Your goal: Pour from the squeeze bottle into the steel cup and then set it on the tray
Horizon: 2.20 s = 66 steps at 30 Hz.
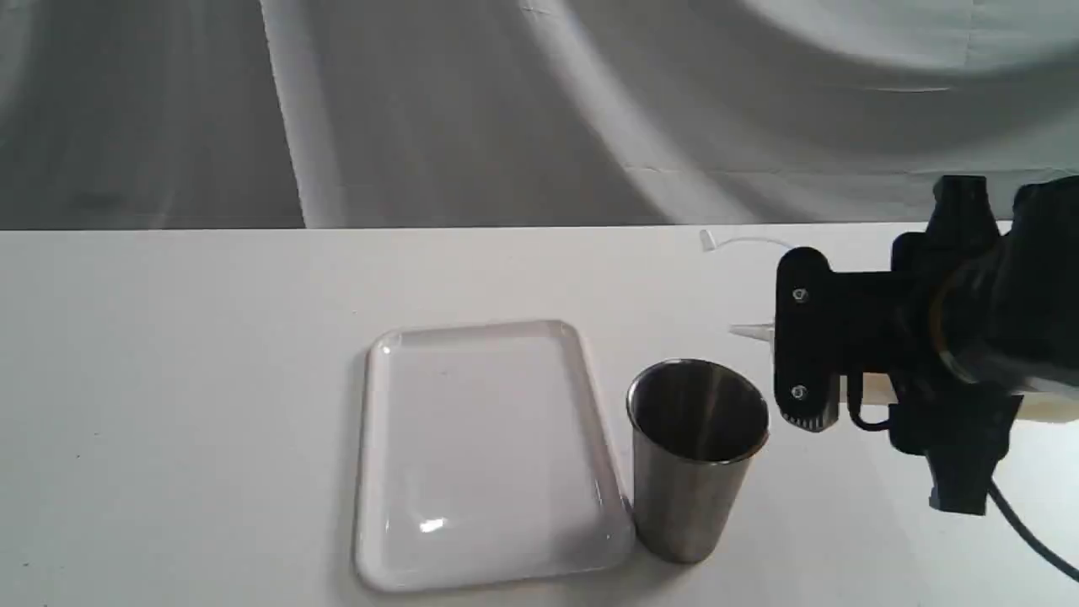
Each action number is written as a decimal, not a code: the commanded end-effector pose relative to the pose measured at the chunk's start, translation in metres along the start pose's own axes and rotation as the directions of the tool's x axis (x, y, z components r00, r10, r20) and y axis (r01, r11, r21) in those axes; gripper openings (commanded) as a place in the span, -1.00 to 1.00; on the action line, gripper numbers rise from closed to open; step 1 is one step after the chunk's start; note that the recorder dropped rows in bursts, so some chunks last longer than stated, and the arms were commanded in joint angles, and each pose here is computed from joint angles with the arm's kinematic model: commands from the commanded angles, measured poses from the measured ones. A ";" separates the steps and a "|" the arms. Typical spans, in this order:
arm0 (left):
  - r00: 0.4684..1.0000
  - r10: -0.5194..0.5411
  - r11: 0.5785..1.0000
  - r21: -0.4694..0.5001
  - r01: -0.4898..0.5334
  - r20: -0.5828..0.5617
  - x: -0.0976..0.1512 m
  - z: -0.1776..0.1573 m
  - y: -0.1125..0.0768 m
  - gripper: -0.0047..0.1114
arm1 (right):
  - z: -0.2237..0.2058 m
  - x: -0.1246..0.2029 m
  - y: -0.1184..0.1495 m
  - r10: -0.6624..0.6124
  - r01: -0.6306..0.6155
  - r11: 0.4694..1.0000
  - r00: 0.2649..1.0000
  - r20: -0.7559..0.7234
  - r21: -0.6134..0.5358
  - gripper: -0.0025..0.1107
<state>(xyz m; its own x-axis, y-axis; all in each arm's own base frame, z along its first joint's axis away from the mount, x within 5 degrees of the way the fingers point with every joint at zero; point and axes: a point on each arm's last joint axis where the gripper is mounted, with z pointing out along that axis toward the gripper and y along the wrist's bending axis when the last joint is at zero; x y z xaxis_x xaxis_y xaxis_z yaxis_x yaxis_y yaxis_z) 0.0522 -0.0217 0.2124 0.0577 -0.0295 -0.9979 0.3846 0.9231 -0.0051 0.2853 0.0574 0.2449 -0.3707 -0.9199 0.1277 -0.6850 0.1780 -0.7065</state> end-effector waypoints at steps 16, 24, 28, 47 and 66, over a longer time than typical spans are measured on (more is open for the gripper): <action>1.000 0.004 1.000 -0.001 -0.004 0.010 0.000 0.000 0.000 -0.78 | 0.010 -0.003 -0.007 -0.180 0.185 0.978 0.982 -0.055 0.099 -0.96; 1.000 0.004 1.000 -0.001 -0.004 0.010 0.000 0.000 0.000 -0.78 | 0.026 -0.008 -0.005 -0.295 0.308 0.945 0.948 -0.119 0.113 -0.96; 1.000 0.004 1.000 -0.001 -0.004 0.010 0.000 0.000 0.000 -0.78 | 0.027 -0.009 -0.007 -0.332 0.350 0.926 0.933 -0.140 0.138 -0.96; 1.000 0.004 1.000 -0.001 -0.004 0.010 0.000 0.000 0.000 -0.78 | 0.025 -0.012 -0.019 -0.439 0.478 0.843 0.876 -0.197 0.245 -0.96; 1.000 0.004 1.000 -0.001 -0.004 0.010 0.000 0.000 0.000 -0.78 | 0.014 -0.028 -0.018 -0.516 0.555 0.770 0.832 -0.205 0.315 -0.96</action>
<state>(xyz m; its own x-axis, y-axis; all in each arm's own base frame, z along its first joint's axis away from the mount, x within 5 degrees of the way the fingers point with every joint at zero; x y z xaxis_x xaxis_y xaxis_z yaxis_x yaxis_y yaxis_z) 0.0522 -0.0217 0.2124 0.0577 -0.0295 -0.9979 0.3846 0.9231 -0.0051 0.3171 0.0761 0.2401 -0.0690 -0.8014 0.5941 -0.5532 -0.4649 -0.6913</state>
